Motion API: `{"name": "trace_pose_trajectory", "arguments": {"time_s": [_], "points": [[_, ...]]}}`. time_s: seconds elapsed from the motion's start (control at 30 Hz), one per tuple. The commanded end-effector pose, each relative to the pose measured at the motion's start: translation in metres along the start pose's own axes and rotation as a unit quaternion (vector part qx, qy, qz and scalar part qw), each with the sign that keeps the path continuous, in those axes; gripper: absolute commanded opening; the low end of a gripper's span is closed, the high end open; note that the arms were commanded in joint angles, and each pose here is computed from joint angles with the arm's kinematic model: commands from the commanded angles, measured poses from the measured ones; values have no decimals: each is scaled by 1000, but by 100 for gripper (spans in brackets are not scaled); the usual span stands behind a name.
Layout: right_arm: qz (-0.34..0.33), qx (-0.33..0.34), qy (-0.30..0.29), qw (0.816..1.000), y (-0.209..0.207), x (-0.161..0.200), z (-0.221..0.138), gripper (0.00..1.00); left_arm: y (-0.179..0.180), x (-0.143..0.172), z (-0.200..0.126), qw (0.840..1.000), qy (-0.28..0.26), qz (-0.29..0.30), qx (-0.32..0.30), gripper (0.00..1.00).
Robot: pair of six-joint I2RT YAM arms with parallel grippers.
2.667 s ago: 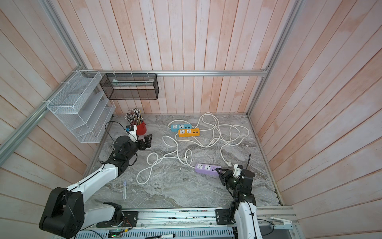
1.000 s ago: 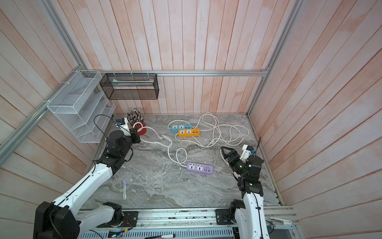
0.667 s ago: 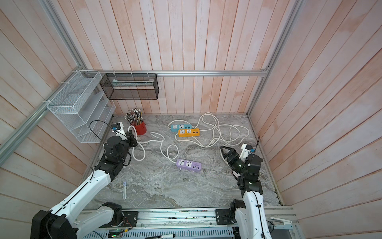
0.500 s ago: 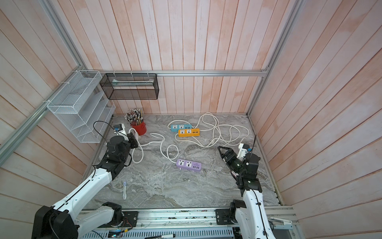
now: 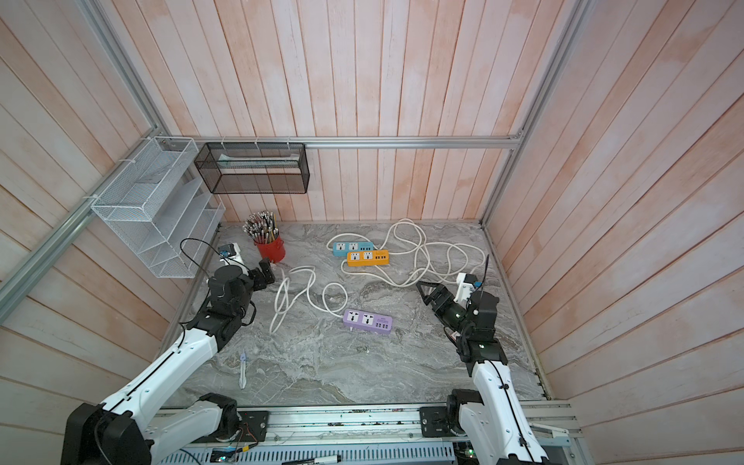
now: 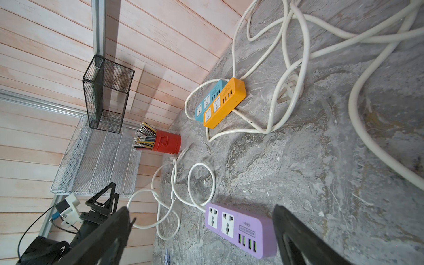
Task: Unwrap the cord wrapped around the power strip
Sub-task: Adjust the power cord at the center of the board.
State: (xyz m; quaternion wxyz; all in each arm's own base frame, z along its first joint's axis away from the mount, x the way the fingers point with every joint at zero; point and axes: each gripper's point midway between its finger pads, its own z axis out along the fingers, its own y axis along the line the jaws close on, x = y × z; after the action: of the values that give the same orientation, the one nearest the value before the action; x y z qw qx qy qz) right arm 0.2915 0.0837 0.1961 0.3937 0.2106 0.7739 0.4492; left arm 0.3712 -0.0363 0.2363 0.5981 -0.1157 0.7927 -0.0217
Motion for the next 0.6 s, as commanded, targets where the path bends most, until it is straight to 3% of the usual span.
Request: {"name": "trace_pose_trajectory", "arguments": {"time_s": [0.0,0.37,0.57], "points": [[-51,-1,-31,998,16,-20,-1,98,1,-9,-5,1000,-23,-1,4,100],[-163,55,-117,978,35,-89,7,98,13,-25,-2,997,-72,8,-18,100],[-246,110,-210,940,33,-133,2,98,37,-18,8,994,-95,14,-53,100]]}}
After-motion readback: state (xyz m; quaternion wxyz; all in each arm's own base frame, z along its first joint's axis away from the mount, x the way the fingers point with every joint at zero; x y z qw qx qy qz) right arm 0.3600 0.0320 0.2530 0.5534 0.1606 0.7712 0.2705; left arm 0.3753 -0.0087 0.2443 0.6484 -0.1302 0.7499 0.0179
